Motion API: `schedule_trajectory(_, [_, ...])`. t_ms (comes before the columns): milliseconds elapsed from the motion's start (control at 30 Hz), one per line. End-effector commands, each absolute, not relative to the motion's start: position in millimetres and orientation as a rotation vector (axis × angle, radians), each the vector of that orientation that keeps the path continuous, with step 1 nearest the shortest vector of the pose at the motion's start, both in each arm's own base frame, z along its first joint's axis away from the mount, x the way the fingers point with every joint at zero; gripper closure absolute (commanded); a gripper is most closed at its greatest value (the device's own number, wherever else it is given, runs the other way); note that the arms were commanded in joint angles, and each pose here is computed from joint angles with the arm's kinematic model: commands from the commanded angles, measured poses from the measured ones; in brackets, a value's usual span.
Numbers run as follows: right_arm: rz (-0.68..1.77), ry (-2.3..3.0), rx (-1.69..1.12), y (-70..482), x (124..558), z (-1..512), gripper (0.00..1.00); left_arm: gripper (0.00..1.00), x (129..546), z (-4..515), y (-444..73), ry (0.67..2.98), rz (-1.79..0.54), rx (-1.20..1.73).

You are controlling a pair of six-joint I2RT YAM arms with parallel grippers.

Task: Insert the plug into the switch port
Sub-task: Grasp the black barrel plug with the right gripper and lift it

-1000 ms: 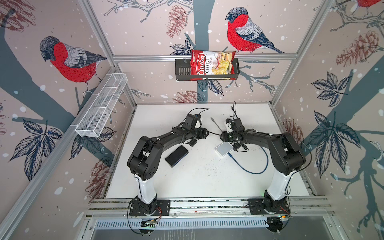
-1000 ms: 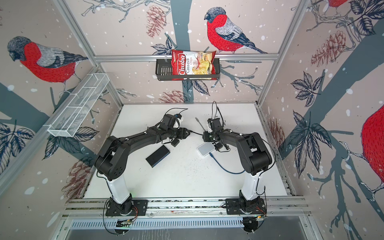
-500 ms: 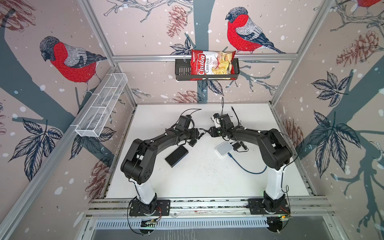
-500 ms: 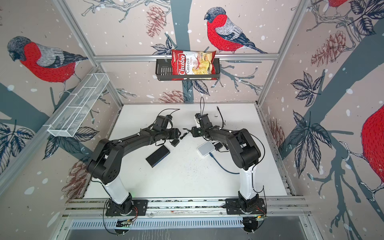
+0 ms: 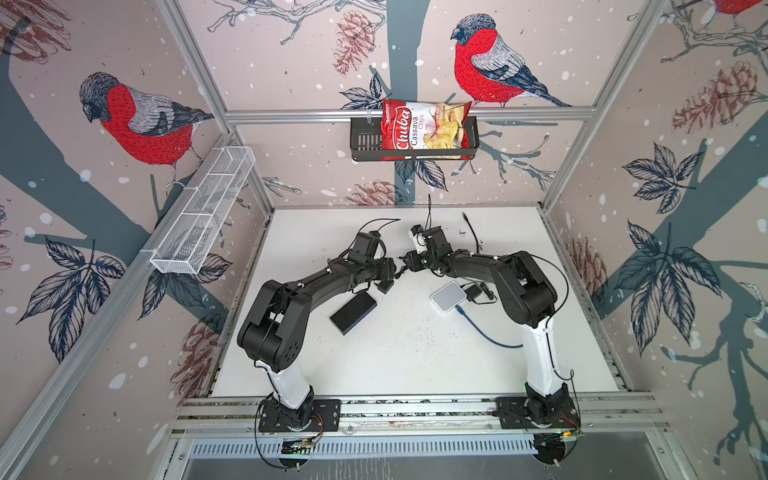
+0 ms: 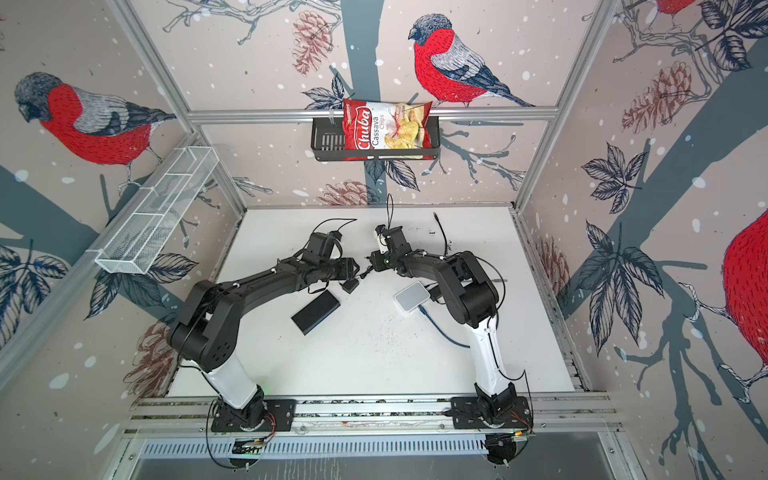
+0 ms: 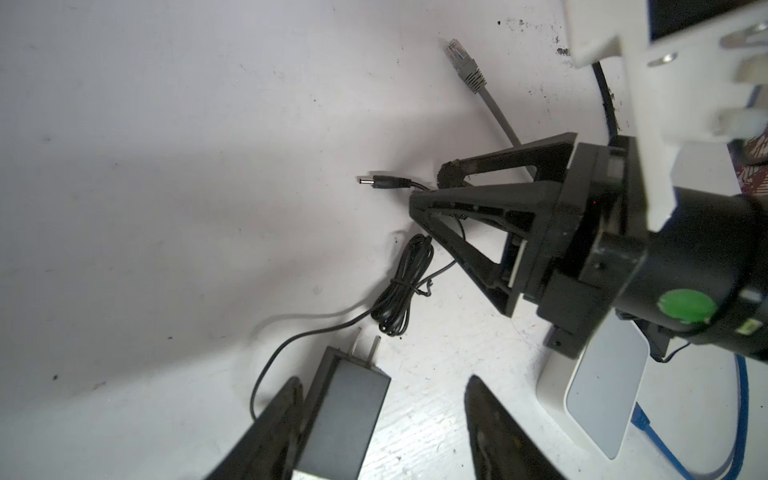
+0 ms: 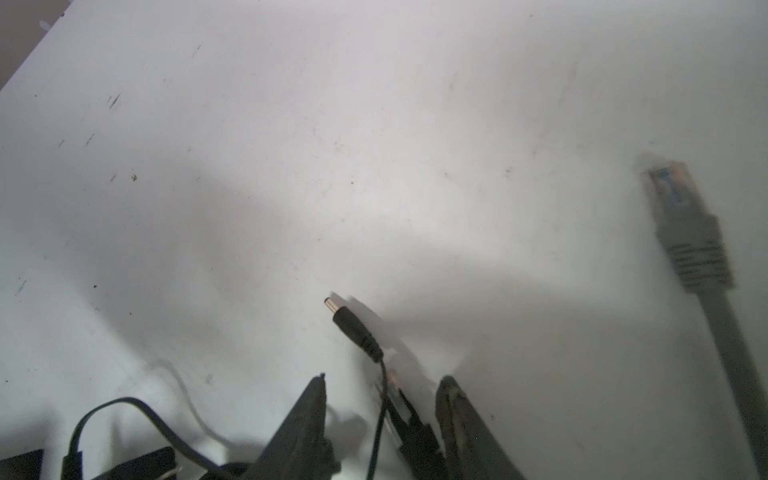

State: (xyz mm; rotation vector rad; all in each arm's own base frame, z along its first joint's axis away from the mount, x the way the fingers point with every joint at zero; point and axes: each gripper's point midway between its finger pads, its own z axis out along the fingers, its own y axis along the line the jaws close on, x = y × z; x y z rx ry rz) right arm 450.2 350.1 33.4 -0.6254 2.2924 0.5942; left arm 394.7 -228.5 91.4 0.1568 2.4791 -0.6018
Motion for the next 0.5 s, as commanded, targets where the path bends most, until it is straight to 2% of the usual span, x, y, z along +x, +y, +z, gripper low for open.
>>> schedule_trajectory(0, [0.547,2.274,-0.691,353,450,29,0.56,0.38,396,97,-229,2.458,-0.611,0.165])
schedule_trajectory(167, [0.509,2.279,-0.718,355,450,22,0.6,0.38,395,96,-228,2.459,-0.615,0.166])
schedule_trajectory(467, [0.521,2.252,-0.765,360,448,20,0.83,0.38,393,92,-226,2.467,-0.62,0.167])
